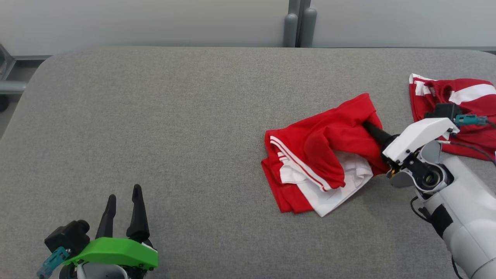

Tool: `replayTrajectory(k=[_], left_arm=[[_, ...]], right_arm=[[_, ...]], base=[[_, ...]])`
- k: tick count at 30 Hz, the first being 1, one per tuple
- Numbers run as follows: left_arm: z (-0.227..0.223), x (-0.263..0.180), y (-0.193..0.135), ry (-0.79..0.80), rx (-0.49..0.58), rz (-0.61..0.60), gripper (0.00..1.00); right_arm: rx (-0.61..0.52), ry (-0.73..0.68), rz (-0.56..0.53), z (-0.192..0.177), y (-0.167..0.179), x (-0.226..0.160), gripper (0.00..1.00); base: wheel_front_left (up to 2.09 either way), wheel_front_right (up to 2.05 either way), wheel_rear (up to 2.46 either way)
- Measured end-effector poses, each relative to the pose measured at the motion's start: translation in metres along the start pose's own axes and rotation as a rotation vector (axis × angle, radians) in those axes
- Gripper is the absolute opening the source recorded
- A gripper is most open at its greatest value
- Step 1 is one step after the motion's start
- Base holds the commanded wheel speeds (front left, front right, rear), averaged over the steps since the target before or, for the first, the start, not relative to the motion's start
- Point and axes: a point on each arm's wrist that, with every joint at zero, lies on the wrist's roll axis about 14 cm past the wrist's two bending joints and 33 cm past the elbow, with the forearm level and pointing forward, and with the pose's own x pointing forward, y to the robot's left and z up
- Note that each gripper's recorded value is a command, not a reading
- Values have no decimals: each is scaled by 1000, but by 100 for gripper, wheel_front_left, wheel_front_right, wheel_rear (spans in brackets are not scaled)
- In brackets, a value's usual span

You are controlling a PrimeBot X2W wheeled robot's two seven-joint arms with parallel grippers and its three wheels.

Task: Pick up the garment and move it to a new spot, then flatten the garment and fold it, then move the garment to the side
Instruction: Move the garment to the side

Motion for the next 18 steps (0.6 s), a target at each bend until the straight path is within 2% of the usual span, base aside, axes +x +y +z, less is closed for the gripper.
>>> replayTrajectory(k=[2,4,6,9,15,18], left_arm=[[0,0,-3,0,-1,-11,100],[0,-1,-6,0,-2,-21,100],[0,-2,-9,-1,-2,-30,100],[0,-3,-11,-3,-4,-38,100],[-2,-8,-14,-1,-7,-53,100],[-1,-9,-19,-4,-14,-69,100]], right_arm=[[-27,-54,11,26,3,-6,0],[-95,-71,-25,42,-8,-18,0],[-104,-98,-44,56,-15,-27,0],[-10,-161,-3,75,-5,-35,0],[5,-195,84,94,26,-47,0],[131,-232,172,108,46,-55,0]], base=[[0,0,0],[0,0,0],[0,0,0],[0,0,0],[0,0,0],[0,0,0]])
